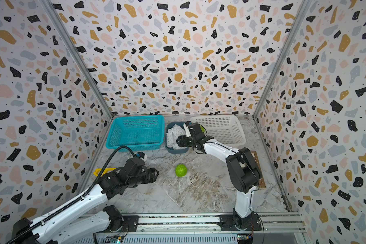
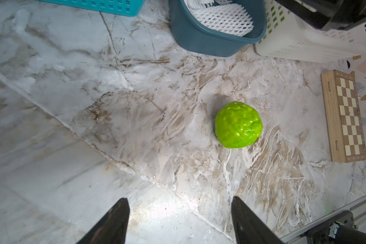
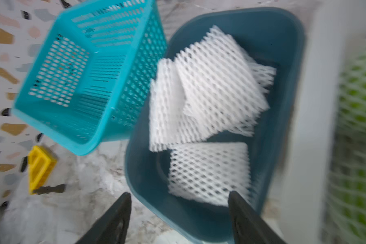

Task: Sleeve custard apples in foam nets
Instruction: Pick up the foam net from the storage box.

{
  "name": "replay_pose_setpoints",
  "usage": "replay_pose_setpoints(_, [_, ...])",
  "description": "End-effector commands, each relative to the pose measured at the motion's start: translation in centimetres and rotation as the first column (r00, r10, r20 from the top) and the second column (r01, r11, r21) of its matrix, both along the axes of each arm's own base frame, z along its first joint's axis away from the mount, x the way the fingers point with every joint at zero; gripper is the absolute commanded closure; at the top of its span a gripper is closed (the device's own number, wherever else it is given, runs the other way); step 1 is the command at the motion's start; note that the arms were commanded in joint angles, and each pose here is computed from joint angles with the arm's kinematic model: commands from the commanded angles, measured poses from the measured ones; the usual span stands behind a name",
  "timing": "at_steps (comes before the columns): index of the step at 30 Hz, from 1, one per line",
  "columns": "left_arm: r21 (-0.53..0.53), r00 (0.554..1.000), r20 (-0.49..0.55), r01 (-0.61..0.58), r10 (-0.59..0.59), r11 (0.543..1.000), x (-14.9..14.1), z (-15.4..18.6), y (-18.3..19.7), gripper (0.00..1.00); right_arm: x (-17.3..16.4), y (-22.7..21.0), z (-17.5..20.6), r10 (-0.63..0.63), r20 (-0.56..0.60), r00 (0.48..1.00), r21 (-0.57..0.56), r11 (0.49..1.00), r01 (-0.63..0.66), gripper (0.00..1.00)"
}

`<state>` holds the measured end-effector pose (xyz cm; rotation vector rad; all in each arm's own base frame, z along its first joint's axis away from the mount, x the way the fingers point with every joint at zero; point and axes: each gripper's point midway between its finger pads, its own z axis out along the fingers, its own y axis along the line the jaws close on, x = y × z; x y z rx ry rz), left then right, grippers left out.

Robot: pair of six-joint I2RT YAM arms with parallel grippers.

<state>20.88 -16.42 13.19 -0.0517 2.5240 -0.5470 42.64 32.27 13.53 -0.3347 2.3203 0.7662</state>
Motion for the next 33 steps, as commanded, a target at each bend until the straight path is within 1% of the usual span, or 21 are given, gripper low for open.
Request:
replay_pose_setpoints(1, [-0.028, 1.0, 0.003, -0.007, 0.007, 1.0, 0.2, 0.1, -0.2, 0.25, 1.5, 0.4, -0.2, -0.03, -0.024, 0.999, 0.022, 0.999, 0.03, 0.26])
replay_pose_setpoints(6, [-0.029, 1.0, -0.006, -0.017, 0.017, 0.999, 0.3, 0.0, 0.0, 0.25, 3.2, 1.3, -1.6, -0.047, -0.055, 0.997, 0.031, 0.998, 0.049, 0.26])
replay_pose_setpoints(10, [-0.029, 1.0, -0.008, -0.026, 0.026, 0.999, 0.3, 0.0, 0.2, 0.25, 3.5, 1.7, -2.5, -0.064, -0.085, 0.994, 0.025, 0.997, 0.067, 0.24])
replay_pose_setpoints(13, [-0.029, 0.999, -0.01, -0.03, 0.03, 0.999, 0.4, -0.2, 0.2, 0.25, 3.7, 2.0, -3.1, -0.078, -0.1, 0.992, 0.002, 0.997, 0.078, 0.19])
replay_pose_setpoints(16, [-0.032, 0.999, -0.014, -0.029, 0.029, 0.999, 0.6, -0.2, 0.1, 0.25, 4.1, 2.3, -3.7, -0.084, -0.112, 0.99, 0.008, 0.996, 0.086, 0.18])
replay_pose_setpoints(21, [-0.03, 0.999, -0.023, -0.027, 0.027, 0.999, 0.6, -0.4, 0.0, 0.25, 5.0, 2.9, -3.8, -0.091, -0.09, 0.992, 0.038, 0.995, 0.094, 0.21])
replay_pose_setpoints(33, [-0.035, 0.999, -0.037, -0.029, 0.028, 0.999, 0.7, -0.8, -0.1, 0.25, 7.4, 2.4, -1.7, -0.153, 0.015, 0.988, 0.014, 0.988, 0.152, 0.24])
